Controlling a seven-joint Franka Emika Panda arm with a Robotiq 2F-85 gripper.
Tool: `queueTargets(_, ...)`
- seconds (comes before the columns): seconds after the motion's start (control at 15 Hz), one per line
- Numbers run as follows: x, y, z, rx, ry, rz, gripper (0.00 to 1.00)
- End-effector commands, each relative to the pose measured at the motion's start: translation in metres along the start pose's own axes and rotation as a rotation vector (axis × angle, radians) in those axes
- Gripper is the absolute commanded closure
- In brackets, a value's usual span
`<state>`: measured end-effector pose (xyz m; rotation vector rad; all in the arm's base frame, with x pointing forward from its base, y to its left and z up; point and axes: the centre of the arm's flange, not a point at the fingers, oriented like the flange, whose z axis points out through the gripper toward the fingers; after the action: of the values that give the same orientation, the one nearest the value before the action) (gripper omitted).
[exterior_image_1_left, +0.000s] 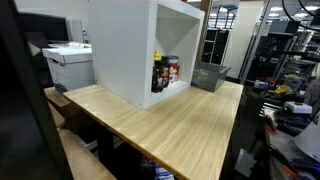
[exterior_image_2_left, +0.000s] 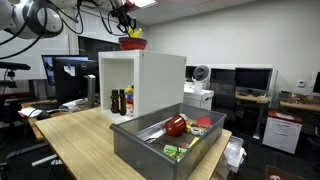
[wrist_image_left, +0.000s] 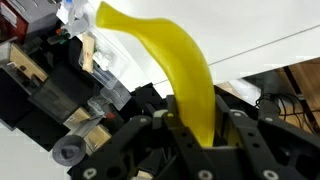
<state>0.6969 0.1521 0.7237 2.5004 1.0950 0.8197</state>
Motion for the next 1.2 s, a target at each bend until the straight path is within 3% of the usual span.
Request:
queueTargets(0.0,0.007,-0.033,-0.010,-0.062,-0.056,-0.031,0.88)
queueTargets(0.4,0.013,-0.048,-0.013,0.054,0.030,-0.081,0.88)
queueTargets(0.67,0.017,-0.070,-0.014,0.186,0.058,-0.112,0.88)
queueTargets(1.13,0.008,-0.098,-0.021,0.287,-0.054,-0.087,0.88)
